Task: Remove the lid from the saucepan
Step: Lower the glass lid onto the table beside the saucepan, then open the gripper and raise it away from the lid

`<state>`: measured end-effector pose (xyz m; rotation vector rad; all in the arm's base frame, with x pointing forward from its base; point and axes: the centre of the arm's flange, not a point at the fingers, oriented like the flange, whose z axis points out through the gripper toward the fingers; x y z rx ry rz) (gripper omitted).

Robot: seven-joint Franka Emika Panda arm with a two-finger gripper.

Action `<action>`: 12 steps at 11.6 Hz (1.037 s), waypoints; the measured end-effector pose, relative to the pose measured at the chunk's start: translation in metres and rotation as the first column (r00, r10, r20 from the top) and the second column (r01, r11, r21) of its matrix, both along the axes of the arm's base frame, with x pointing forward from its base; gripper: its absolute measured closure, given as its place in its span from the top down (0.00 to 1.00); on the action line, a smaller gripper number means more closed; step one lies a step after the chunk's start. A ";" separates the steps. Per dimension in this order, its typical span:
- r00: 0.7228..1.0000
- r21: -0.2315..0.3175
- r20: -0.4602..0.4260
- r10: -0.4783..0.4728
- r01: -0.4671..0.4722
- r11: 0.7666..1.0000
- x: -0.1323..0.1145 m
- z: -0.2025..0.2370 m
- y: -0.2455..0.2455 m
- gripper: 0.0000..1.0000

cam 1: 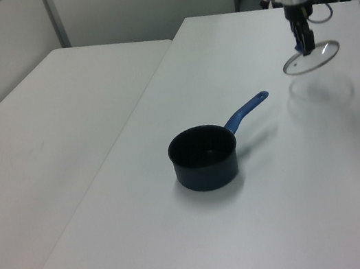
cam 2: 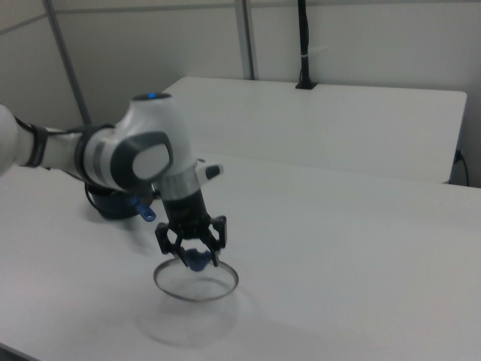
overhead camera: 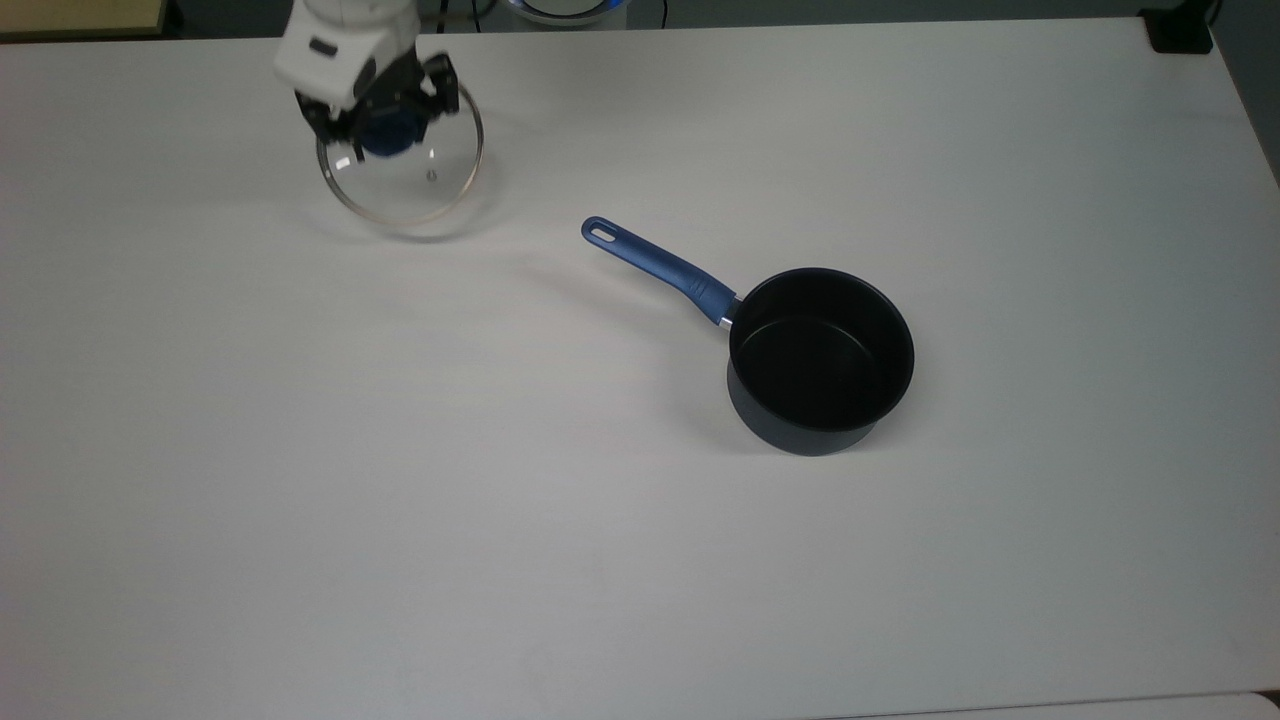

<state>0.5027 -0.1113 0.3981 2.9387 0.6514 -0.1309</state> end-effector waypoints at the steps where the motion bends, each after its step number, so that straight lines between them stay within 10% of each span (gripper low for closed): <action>1: 1.000 0.010 0.012 -0.003 0.003 1.000 0.001 -0.022 -0.004 0.60; 5: 0.996 0.024 0.075 -0.050 0.048 0.999 0.017 -0.058 -0.008 0.60; 7: 0.989 0.022 0.095 -0.117 0.115 0.993 0.022 -0.048 -0.010 0.75; 9: 0.958 0.011 0.102 -0.267 0.267 0.964 0.042 0.003 -0.015 1.00; 12: 0.925 0.021 0.113 -0.363 0.363 0.931 0.061 0.131 0.006 1.00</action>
